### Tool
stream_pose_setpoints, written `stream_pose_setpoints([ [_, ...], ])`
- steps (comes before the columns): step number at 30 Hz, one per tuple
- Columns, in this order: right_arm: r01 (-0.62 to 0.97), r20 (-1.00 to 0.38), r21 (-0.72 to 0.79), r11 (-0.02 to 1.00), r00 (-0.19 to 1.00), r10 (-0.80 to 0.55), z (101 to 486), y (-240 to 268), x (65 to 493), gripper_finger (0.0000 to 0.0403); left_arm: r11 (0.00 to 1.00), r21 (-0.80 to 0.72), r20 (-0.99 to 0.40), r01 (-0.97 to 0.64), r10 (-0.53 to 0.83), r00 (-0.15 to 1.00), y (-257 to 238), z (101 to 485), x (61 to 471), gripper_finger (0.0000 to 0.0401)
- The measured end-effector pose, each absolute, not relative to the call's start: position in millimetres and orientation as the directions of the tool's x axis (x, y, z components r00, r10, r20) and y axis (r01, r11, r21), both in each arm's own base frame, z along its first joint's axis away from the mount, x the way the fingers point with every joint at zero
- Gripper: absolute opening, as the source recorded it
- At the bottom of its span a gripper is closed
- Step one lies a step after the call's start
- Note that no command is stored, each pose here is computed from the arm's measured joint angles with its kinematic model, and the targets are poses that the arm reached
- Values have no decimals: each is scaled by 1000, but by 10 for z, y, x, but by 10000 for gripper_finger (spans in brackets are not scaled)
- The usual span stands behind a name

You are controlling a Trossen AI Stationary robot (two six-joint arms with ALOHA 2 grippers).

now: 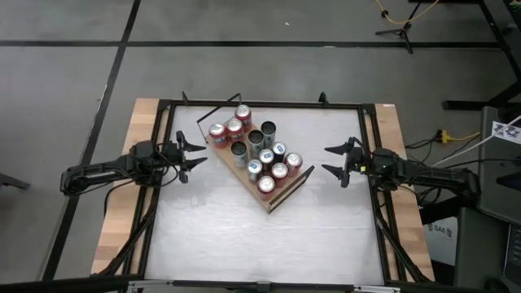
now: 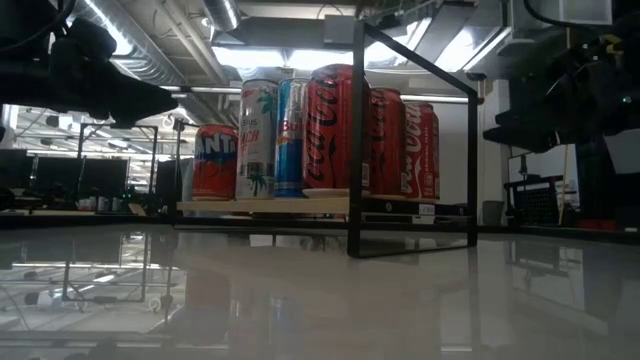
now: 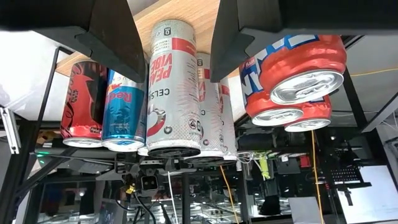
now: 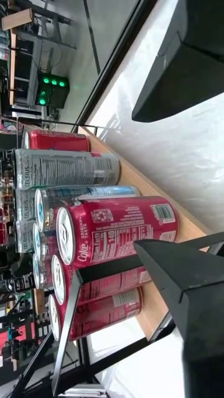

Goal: Place canned beverage on shelf
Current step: Return to Home Position

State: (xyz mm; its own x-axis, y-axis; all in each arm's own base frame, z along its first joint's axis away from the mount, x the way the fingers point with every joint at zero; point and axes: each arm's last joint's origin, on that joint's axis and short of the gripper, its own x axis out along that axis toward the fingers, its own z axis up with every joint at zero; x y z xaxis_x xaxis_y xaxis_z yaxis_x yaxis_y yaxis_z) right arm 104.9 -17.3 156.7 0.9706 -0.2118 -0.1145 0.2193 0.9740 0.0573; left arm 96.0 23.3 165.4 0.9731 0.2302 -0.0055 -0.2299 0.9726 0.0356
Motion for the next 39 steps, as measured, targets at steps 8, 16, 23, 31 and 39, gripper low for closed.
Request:
stream_pose_setpoints([
  [8, 219, -116, 57, 974, 970, -212, 1565, -173, 1049, 317, 982, 35, -5, -187, 187, 982, 190, 1654, 969, 174],
  [16, 219, -117, 57, 974, 970, -212, 1564, -173, 1049, 317, 993, 36, -4, -116, 116, 993, 120, 1655, 980, 174],
  [23, 219, -113, 57, 974, 971, -212, 1568, -173, 1046, 317, 996, 35, 23, -78, 77, 997, 81, 1676, 971, 174],
  [31, 214, -54, 62, 975, 976, -211, 1618, -167, 1013, 317, 998, 35, 20, -49, 48, 999, 53, 1672, 973, 174],
  [39, 208, 42, 69, 976, 977, -211, 1695, -160, 960, 317, 998, 36, 20, -49, 49, 999, 53, 1672, 973, 174],
])
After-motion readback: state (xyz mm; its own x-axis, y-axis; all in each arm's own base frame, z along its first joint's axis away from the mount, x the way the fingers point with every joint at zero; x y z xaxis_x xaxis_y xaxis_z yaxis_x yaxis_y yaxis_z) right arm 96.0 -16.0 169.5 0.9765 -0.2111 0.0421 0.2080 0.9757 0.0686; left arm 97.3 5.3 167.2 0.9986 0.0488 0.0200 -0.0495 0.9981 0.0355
